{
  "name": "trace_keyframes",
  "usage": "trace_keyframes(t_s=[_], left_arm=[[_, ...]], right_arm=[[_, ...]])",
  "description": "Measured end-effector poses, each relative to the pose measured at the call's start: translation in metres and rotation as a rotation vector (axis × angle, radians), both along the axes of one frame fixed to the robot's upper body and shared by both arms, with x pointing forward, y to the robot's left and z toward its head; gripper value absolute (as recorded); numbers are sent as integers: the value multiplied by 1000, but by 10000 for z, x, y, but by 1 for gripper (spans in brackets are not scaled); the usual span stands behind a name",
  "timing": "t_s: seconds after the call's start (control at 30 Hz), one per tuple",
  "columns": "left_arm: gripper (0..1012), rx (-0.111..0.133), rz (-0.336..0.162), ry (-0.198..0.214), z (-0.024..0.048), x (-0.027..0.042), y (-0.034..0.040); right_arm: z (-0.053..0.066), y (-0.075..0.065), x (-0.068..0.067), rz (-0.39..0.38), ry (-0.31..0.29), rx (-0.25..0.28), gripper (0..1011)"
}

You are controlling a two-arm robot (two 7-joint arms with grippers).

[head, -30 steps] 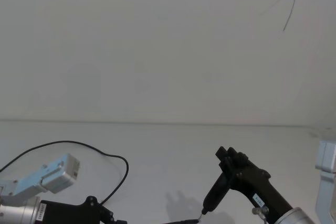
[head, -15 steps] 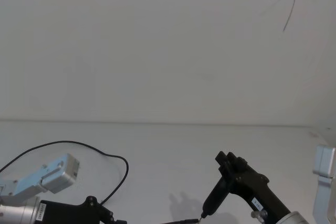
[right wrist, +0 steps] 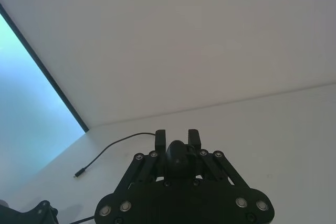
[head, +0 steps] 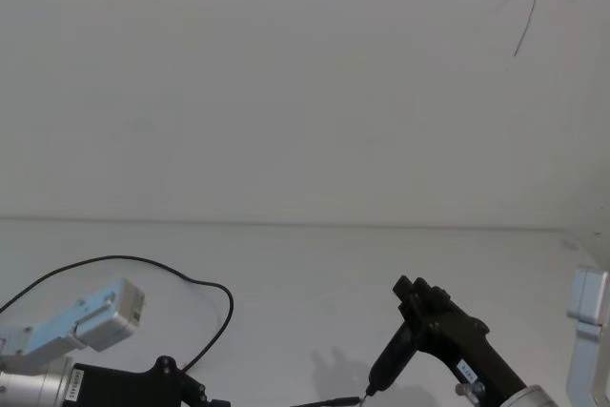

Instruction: Pick up the data cable with the one hand.

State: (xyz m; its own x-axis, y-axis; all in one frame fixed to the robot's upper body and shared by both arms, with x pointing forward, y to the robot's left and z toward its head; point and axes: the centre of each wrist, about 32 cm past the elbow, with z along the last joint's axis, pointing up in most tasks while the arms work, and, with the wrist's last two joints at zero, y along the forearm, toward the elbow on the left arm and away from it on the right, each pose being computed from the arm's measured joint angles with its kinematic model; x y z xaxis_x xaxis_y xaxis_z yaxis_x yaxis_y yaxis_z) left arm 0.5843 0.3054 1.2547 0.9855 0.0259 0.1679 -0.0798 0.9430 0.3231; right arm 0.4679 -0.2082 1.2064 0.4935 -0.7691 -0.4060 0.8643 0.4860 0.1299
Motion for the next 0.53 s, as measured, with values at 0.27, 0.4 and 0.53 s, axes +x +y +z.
trace_keyframes(t_s=[0.27,0.4,0.53], left_arm=[[42,0,0,0,0,0,0],[42,0,0,0,0,0,0],[41,0,0,0,0,0,0]], right_arm=[[-6,-1,11,-8,-2,8,250],[-7,-3,14,-10,-4,11,250],[-8,-3,15,-11,-5,13,250]])
